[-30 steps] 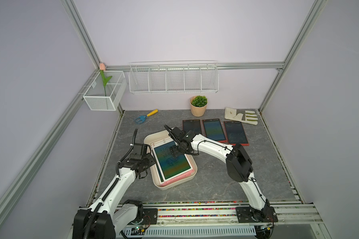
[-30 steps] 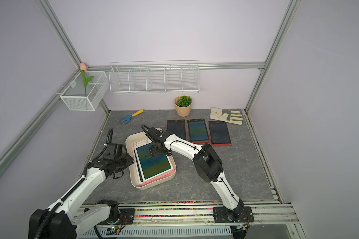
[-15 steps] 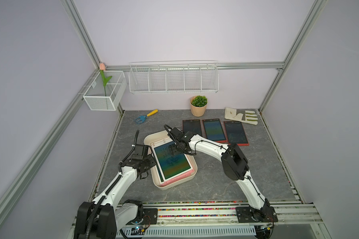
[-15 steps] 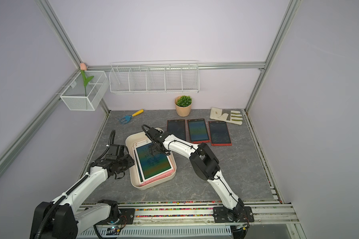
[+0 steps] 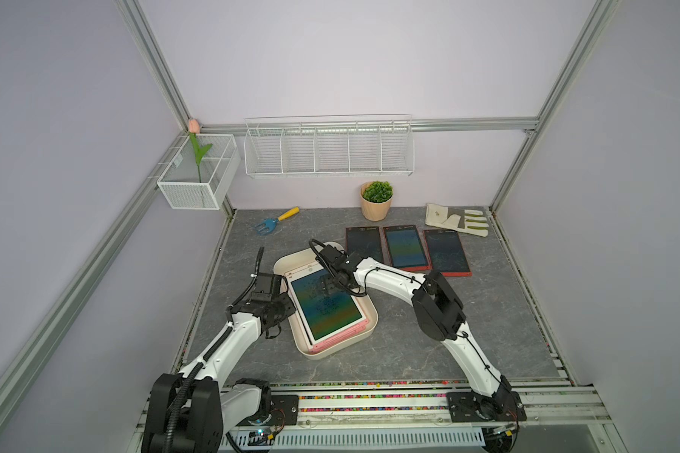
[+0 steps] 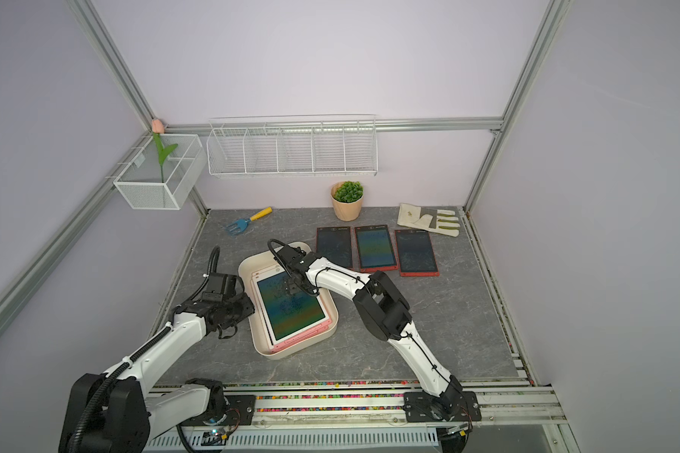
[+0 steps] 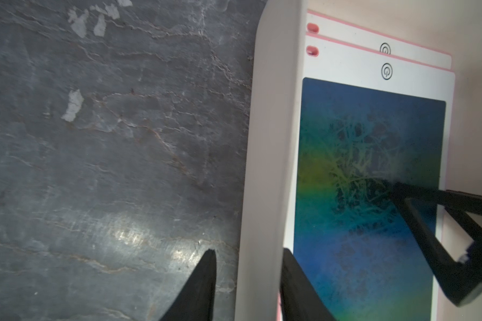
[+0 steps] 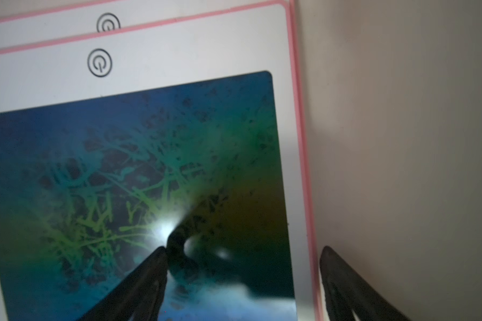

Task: Take out the writing tablet from the storage box
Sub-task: Pick up the writing tablet from the storage box.

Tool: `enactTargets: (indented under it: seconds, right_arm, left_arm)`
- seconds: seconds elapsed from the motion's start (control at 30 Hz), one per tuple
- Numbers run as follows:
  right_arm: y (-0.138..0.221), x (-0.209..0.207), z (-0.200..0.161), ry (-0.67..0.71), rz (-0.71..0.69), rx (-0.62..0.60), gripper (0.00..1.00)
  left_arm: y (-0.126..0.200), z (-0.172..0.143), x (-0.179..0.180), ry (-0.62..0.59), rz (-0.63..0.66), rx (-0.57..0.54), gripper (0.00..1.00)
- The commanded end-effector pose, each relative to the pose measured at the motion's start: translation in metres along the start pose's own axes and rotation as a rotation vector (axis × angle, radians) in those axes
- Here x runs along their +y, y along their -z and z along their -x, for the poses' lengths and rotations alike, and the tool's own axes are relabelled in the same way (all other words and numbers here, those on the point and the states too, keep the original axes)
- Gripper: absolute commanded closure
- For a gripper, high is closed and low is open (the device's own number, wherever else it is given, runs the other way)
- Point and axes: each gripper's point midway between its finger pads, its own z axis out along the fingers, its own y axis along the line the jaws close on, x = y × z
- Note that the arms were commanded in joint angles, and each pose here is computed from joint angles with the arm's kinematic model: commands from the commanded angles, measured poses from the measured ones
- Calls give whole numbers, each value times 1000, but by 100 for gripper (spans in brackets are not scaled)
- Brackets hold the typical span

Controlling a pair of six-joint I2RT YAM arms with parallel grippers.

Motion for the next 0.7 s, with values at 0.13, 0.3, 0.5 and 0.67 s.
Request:
enactTargets:
  seconds: [0.13, 0.3, 0.5, 0.67]
  right_arm:
    - [-13, -13, -18, -16, -56, 55, 14]
    - [-5, -4, -16, -22, -14, 47, 15]
    - [1, 8, -20, -38, 79, 65, 18]
    - [14, 17, -17, -50, 136, 46, 22]
  left_arm:
    - [-7, -4, 3, -4, -2, 14, 63]
    - [-9, -4, 4, -3, 4, 18, 64]
    - [-12, -5, 4, 2, 6, 22, 64]
    - [-16, -6, 5, 2, 14, 32, 65]
